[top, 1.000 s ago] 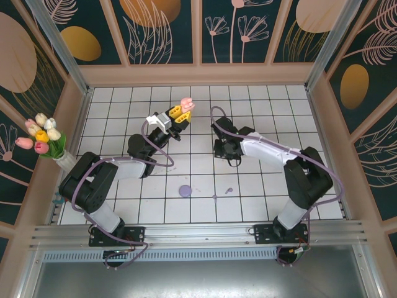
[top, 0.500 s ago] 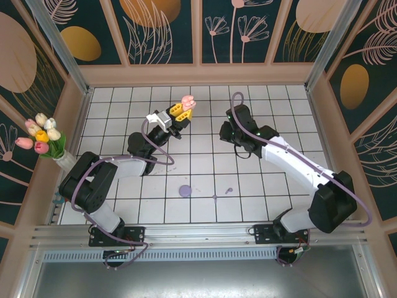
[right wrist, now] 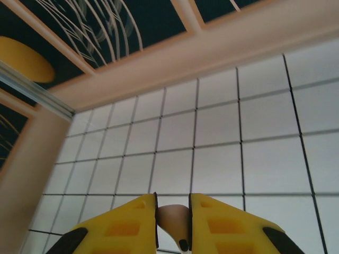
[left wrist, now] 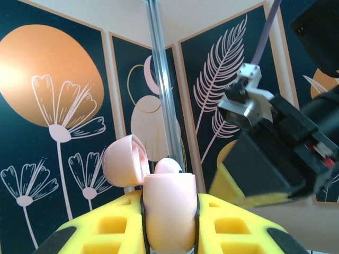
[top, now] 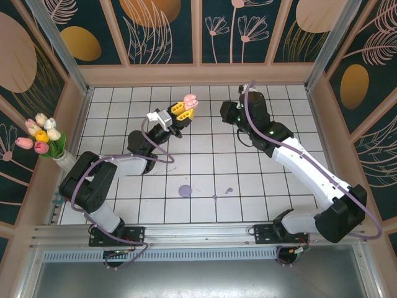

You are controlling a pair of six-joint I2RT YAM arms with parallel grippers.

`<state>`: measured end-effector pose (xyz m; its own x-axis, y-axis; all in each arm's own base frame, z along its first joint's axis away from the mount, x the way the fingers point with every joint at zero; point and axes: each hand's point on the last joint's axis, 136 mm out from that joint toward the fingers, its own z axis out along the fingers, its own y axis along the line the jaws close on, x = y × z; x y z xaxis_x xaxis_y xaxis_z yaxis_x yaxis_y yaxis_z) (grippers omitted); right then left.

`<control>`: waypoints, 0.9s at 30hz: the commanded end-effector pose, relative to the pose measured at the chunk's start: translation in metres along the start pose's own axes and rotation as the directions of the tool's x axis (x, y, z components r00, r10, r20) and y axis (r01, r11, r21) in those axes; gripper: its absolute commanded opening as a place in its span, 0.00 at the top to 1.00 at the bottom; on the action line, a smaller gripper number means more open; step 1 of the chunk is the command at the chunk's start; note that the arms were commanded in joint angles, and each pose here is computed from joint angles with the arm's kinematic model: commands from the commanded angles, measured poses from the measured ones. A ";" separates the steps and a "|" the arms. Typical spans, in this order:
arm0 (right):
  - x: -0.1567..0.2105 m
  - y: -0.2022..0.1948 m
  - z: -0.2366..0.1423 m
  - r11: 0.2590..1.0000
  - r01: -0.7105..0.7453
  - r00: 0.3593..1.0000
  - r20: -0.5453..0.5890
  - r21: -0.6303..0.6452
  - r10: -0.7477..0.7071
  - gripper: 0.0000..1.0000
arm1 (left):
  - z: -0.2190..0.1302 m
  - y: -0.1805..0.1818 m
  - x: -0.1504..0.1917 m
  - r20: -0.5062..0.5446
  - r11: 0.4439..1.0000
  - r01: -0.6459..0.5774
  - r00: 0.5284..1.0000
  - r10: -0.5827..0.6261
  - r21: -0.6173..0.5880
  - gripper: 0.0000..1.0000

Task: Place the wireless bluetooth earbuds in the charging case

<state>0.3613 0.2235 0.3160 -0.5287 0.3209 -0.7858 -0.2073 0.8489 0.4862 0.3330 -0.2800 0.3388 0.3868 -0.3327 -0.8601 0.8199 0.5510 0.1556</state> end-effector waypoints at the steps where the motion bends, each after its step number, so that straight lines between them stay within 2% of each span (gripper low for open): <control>1: -0.042 0.037 -0.017 0.987 0.063 0.990 0.133 -0.150 -0.043 0.82 | 0.007 -0.009 -0.019 0.074 0.998 -0.017 0.997 0.012 0.064 1.00; 7: -0.056 0.064 -0.030 0.953 0.136 0.976 0.201 -0.272 -0.082 0.82 | 0.013 -0.011 -0.010 0.041 0.995 -0.003 0.999 -0.001 0.098 1.00; 17: -0.066 0.092 -0.057 0.884 0.257 0.948 0.278 -0.389 -0.153 0.82 | 0.022 -0.016 0.014 -0.061 0.988 0.028 0.998 -0.018 0.154 1.00; 27: -0.058 0.108 -0.067 0.826 0.312 0.940 0.281 -0.470 -0.196 0.81 | 0.028 -0.017 0.021 -0.107 0.982 0.035 0.994 -0.016 0.184 1.00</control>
<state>0.3255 0.2665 0.4188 -0.2869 0.2470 -0.9256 -0.6634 0.6458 0.3779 0.3411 -0.3116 0.3288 0.3092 -0.2698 -0.9119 0.8920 0.4147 0.1797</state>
